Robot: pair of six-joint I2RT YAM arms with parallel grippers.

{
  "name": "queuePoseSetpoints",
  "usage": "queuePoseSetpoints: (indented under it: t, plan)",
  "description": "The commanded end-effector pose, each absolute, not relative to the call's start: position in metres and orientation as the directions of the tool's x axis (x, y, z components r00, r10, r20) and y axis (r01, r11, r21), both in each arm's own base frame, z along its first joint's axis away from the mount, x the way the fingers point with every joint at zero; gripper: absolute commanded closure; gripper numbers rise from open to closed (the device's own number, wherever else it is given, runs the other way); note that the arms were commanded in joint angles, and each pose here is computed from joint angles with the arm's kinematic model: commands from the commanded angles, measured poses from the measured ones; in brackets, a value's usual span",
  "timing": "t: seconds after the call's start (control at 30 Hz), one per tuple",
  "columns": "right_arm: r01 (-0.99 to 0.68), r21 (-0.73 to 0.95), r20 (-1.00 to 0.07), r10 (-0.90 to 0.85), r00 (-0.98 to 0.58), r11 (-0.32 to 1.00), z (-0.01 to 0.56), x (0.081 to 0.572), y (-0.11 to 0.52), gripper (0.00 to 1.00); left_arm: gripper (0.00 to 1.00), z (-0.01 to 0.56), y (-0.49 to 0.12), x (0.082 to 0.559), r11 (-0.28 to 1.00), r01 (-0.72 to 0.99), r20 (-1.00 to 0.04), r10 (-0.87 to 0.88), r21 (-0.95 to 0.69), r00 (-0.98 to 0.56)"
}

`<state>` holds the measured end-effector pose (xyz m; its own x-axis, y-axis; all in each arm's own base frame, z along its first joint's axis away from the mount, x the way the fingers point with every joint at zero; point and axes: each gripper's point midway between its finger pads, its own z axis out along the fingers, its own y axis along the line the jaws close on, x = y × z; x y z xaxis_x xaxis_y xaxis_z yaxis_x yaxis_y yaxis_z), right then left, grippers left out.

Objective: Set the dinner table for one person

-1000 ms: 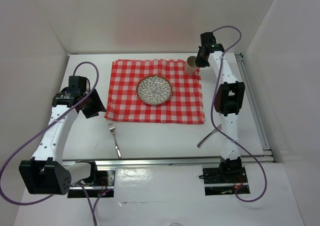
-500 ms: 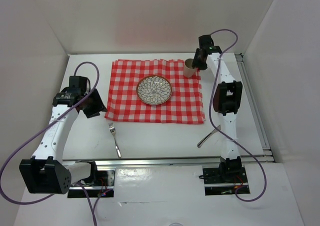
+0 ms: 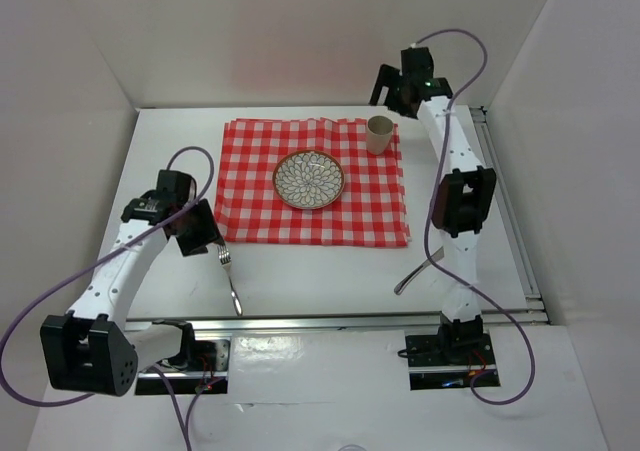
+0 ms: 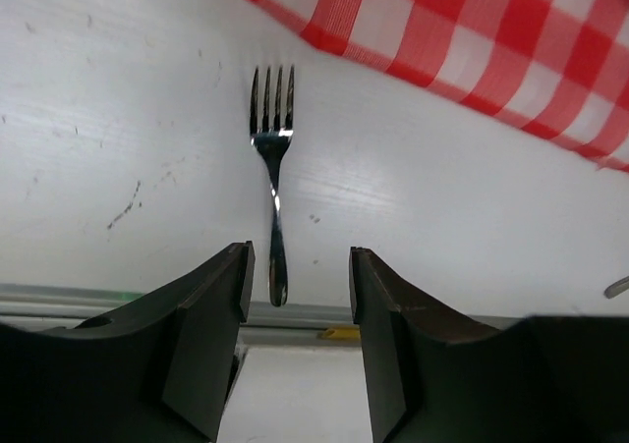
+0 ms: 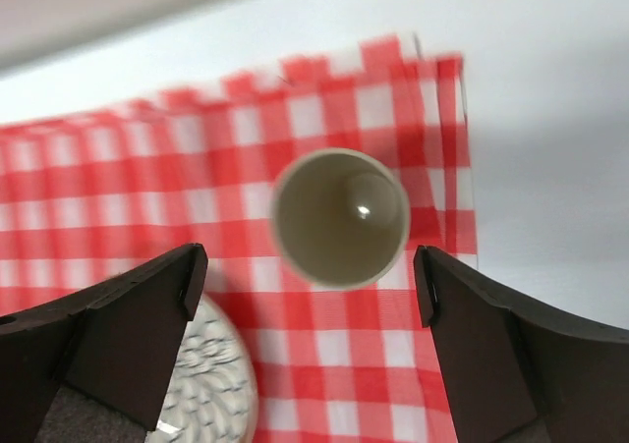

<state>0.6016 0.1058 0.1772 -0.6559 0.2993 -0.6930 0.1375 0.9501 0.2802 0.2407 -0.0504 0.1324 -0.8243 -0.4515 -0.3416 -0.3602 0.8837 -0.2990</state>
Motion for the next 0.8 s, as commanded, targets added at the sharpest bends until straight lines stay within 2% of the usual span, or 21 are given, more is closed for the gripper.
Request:
queuePoseSetpoints:
  t: [0.0, 0.1, 0.17, 0.2, 0.23, 0.33, 0.53, 0.67, 0.7, 0.77]
  plan:
    - [-0.016, 0.359, -0.881, 0.333, -0.336, 0.933, 0.369, 0.579, 0.108, 0.0, 0.4, 0.125, -0.056, 0.228, 0.874, -0.398, -0.324, -0.476, -0.279, -0.818]
    - [-0.046, 0.359, -0.895, 0.33, -0.299, 0.932, 0.4, 0.554, 0.106, 0.0, 0.41, 0.121, -0.06, 0.225, 0.866, -0.422, -0.316, -0.493, -0.268, -0.811]
    - [-0.051, 0.358, -0.884, 0.321, -0.34, 0.932, 0.391, 0.541, 0.111, 0.0, 0.43, 0.107, -0.059, 0.216, 0.835, -0.489, -0.274, -0.547, -0.253, -0.791]
    - [-0.059, 0.361, -0.89, 0.324, -0.322, 0.931, 0.405, 0.526, 0.109, 0.0, 0.43, 0.104, -0.063, 0.215, 0.828, -0.494, -0.261, -0.554, -0.265, -0.79]
    - [-0.065, 0.36, -0.887, 0.319, -0.334, 0.931, 0.402, 0.519, 0.113, 0.0, 0.43, 0.092, -0.069, 0.208, 0.805, -0.529, -0.203, -0.585, -0.269, -0.785]
    - [-0.075, 0.339, -0.867, 0.28, -0.413, 0.938, 0.374, 0.491, 0.129, 0.0, 0.43, 0.064, -0.074, 0.198, 0.765, -0.587, -0.13, -0.632, -0.264, -0.764]
    - [-0.063, 0.316, -0.839, 0.249, -0.484, 0.947, 0.347, 0.446, 0.131, 0.0, 0.48, 0.04, -0.072, 0.201, 0.768, -0.591, -0.151, -0.633, -0.248, -0.759]
    - [-0.053, 0.317, -0.777, 0.227, -0.587, 0.947, 0.302, 0.411, 0.136, 0.0, 0.48, 0.023, -0.071, 0.202, 0.77, -0.603, -0.141, -0.634, -0.209, -0.76]
    - [-0.049, 0.307, -0.739, 0.206, -0.642, 0.95, 0.273, 0.399, 0.138, 0.0, 0.48, 0.021, -0.073, 0.202, 0.777, -0.594, -0.14, -0.625, -0.208, -0.768]
    - [-0.026, 0.314, -0.714, 0.218, -0.665, 0.949, 0.261, 0.381, 0.133, 0.0, 0.48, 0.014, -0.078, 0.195, 0.788, -0.587, -0.118, -0.611, -0.187, -0.783]
